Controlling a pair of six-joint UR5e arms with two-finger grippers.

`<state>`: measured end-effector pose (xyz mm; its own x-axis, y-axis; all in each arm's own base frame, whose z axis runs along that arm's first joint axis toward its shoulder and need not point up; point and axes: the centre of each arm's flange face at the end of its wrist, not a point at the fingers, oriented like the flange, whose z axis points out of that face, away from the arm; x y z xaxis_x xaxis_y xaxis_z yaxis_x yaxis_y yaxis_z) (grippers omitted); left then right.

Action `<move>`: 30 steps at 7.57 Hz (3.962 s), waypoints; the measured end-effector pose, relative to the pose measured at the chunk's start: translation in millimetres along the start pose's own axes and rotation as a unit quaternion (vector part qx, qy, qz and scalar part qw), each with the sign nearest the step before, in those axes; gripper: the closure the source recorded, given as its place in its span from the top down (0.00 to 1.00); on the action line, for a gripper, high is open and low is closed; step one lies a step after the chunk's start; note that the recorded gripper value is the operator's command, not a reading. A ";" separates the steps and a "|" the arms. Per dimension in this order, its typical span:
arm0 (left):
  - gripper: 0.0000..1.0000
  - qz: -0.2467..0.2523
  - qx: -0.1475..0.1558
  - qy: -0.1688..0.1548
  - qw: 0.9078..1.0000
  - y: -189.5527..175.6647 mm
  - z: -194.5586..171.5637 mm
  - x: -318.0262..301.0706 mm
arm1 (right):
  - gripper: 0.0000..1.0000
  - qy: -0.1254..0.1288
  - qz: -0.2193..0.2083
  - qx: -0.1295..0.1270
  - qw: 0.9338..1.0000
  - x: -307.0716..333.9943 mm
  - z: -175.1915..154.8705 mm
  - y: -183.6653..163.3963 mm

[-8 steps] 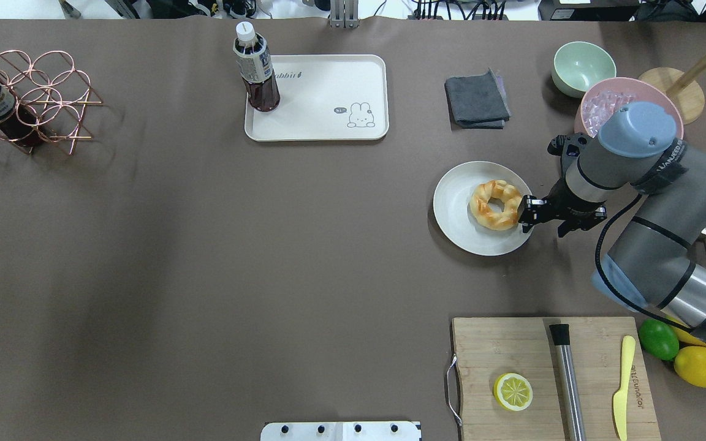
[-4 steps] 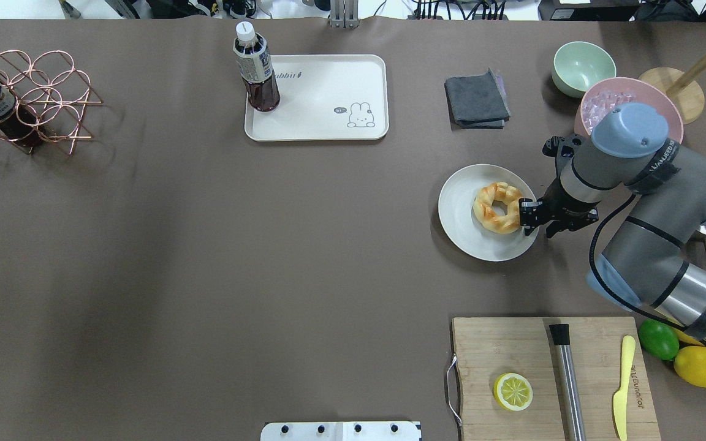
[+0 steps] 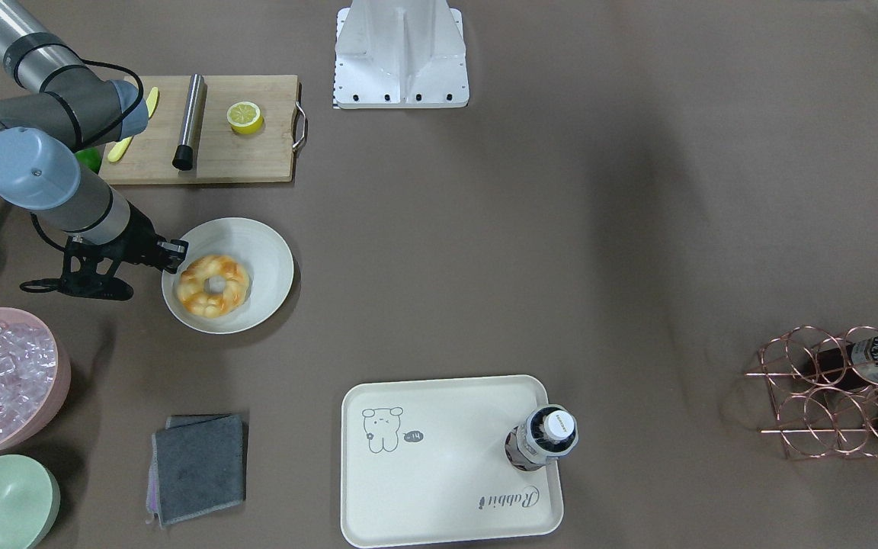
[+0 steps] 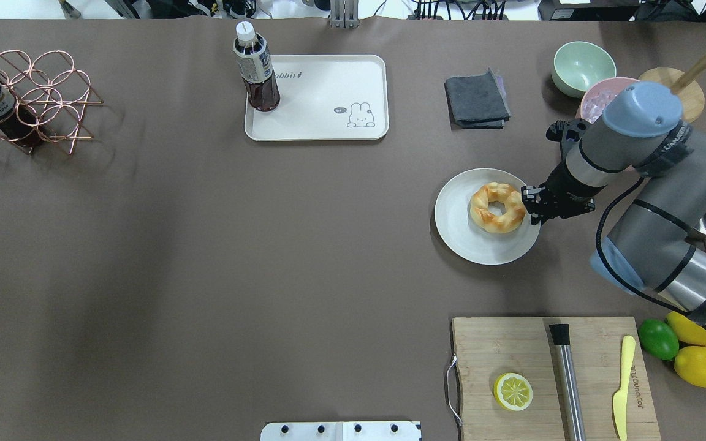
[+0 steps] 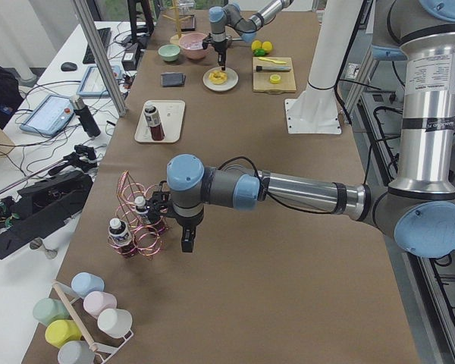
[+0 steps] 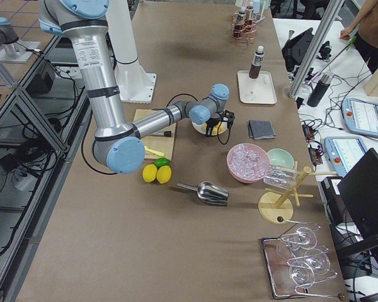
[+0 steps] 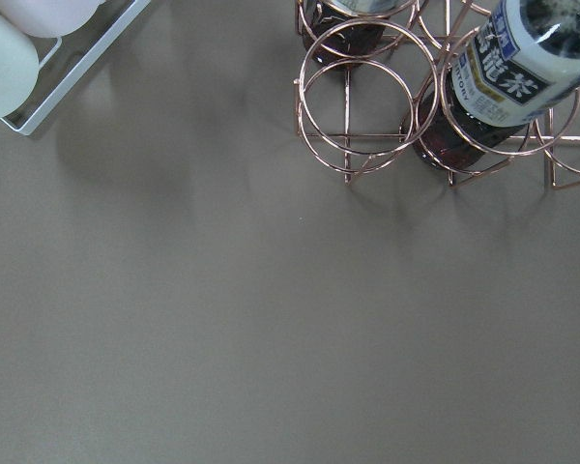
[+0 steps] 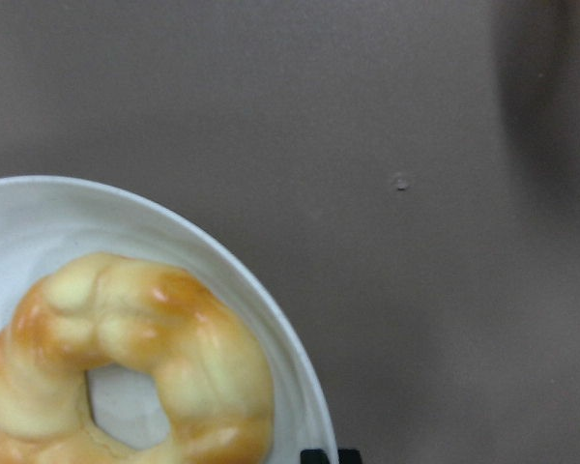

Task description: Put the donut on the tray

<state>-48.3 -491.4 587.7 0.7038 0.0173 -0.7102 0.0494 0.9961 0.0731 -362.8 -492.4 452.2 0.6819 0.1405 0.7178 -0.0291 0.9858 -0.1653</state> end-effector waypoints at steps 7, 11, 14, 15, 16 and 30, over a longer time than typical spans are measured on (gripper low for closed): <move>0.99 -0.001 -0.001 0.000 1.000 1.6 1.0 -1.2 | 0.00 -0.081 0.042 0.006 0.996 -93.8 -115.5 -121.8; 0.99 -0.001 -0.001 0.000 1.000 1.6 0.7 -0.9 | 0.00 -0.094 0.039 0.019 0.995 -182.3 -138.6 -208.7; 0.99 -0.001 -0.002 -0.001 1.000 2.2 1.3 -1.6 | 0.00 -0.088 -0.004 0.054 0.995 -258.0 -114.2 -203.9; 0.99 -0.002 -0.002 -0.001 1.000 2.1 1.4 -1.8 | 0.00 -0.084 -0.016 0.060 0.995 -280.0 -102.6 -194.9; 0.99 -0.002 -0.002 -0.001 1.000 1.9 1.4 -1.7 | 0.00 -0.080 -0.025 0.064 0.994 -294.0 -91.3 -187.5; 0.99 -0.002 -0.002 -0.001 1.000 2.4 1.8 -2.2 | 0.71 -0.042 -0.042 0.135 0.989 -310.0 -27.4 -191.2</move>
<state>-48.5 -489.1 590.7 0.7051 0.0127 -0.7090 0.0495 0.9965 0.0671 -548.6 -727.0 242.8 0.6273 0.0525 0.7770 -0.1762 0.9814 0.0759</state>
